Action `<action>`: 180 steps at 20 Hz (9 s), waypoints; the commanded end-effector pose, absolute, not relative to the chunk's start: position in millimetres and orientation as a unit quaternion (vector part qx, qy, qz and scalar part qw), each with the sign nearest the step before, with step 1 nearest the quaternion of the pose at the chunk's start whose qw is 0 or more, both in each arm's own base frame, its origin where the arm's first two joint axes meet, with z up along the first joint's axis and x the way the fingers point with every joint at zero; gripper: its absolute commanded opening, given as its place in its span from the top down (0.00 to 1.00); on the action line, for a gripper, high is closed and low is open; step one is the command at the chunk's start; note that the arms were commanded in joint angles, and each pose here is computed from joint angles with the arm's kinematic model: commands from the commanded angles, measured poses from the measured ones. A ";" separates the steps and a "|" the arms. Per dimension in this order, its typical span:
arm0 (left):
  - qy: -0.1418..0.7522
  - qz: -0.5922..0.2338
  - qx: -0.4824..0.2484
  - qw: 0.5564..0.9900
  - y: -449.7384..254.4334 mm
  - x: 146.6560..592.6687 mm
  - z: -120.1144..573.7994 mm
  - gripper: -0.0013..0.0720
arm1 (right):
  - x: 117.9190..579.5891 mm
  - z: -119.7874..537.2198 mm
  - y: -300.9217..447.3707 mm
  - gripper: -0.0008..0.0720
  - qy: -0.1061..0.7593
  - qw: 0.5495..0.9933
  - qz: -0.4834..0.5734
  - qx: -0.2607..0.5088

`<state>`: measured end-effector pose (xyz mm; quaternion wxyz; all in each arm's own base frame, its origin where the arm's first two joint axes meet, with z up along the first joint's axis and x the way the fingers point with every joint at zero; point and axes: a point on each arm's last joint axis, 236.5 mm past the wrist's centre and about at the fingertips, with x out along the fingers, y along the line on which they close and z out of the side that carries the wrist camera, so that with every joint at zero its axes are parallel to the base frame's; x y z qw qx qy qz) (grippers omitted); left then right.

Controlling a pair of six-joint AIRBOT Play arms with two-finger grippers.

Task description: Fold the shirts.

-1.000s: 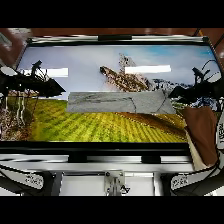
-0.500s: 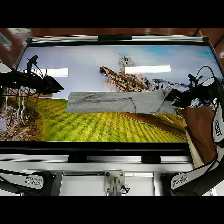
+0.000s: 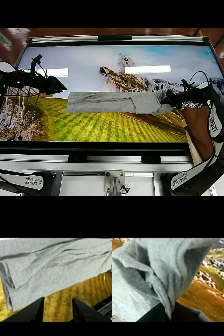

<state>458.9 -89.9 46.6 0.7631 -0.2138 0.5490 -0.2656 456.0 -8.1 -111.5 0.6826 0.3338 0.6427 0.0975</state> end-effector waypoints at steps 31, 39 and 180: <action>0.530 -0.400 -0.251 0.705 -469.7 382.9 -32.7 0.94 | 350.9 169.2 34.4 0.91 0.549 0.770 0.159 0.283; 0.556 -0.414 -0.314 0.648 -522.2 335.2 -31.8 0.94 | 324.8 198.4 45.2 0.91 0.531 0.786 0.168 0.270; 0.640 -0.158 0.165 0.733 -145.2 386.9 40.5 0.32 | 376.6 69.4 38.6 0.18 0.683 0.729 0.022 -0.025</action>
